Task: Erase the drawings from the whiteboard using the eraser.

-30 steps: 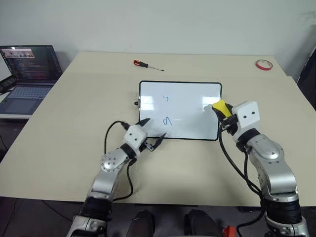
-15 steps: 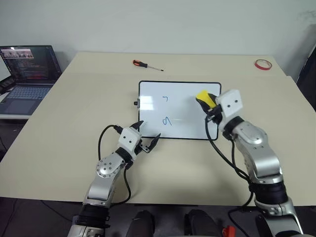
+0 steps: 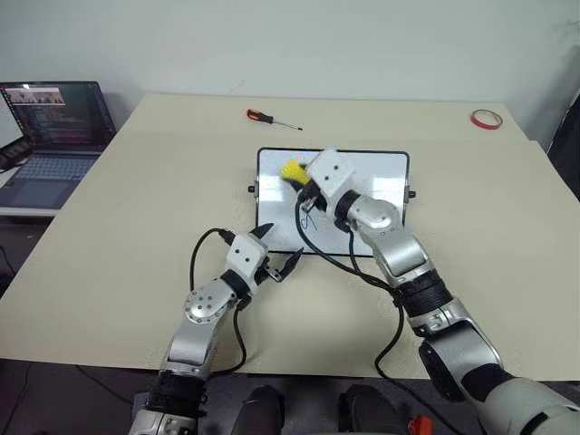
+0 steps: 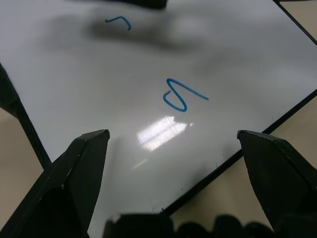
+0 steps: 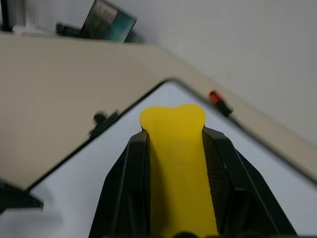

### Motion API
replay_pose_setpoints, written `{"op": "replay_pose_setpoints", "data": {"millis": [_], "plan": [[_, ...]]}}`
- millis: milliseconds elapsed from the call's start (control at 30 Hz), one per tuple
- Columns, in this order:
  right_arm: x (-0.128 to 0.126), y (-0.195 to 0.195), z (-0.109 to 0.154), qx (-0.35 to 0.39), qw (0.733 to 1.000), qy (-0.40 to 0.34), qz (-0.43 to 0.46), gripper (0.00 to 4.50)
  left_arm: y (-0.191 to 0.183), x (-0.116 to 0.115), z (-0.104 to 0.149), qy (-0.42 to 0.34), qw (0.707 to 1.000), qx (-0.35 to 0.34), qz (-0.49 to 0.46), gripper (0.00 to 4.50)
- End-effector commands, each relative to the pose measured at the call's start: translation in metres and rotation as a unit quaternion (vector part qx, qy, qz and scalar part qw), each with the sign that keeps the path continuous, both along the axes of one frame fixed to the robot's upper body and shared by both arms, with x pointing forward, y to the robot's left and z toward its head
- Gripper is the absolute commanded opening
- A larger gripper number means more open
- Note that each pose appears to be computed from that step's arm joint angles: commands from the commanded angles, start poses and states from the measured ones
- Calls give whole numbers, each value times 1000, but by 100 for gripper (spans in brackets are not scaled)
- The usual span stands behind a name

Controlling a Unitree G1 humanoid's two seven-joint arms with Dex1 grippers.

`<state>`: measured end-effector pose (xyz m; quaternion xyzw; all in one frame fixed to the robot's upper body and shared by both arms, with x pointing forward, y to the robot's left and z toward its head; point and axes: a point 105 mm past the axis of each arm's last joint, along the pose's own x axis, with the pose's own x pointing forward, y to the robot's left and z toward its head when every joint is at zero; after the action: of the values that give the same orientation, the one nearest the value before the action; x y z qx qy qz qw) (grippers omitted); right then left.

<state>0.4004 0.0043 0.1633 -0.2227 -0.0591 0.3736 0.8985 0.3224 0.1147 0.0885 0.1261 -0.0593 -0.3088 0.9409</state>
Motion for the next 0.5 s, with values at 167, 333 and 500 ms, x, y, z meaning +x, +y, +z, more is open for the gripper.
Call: {"op": "replay_pose_setpoints", "data": {"millis": [167,333,500], "plan": [[26,-21,9,-27,998,-23,-56,116,-1,-2,19,-31,999,-9,5,450],[37,-39,18,-30,993,-49,-105,116,-3,-3,19,-30,999,-11,6,450],[41,-54,18,-43,988,-57,-135,116,-6,-1,20,-33,999,-11,-1,450]]}}
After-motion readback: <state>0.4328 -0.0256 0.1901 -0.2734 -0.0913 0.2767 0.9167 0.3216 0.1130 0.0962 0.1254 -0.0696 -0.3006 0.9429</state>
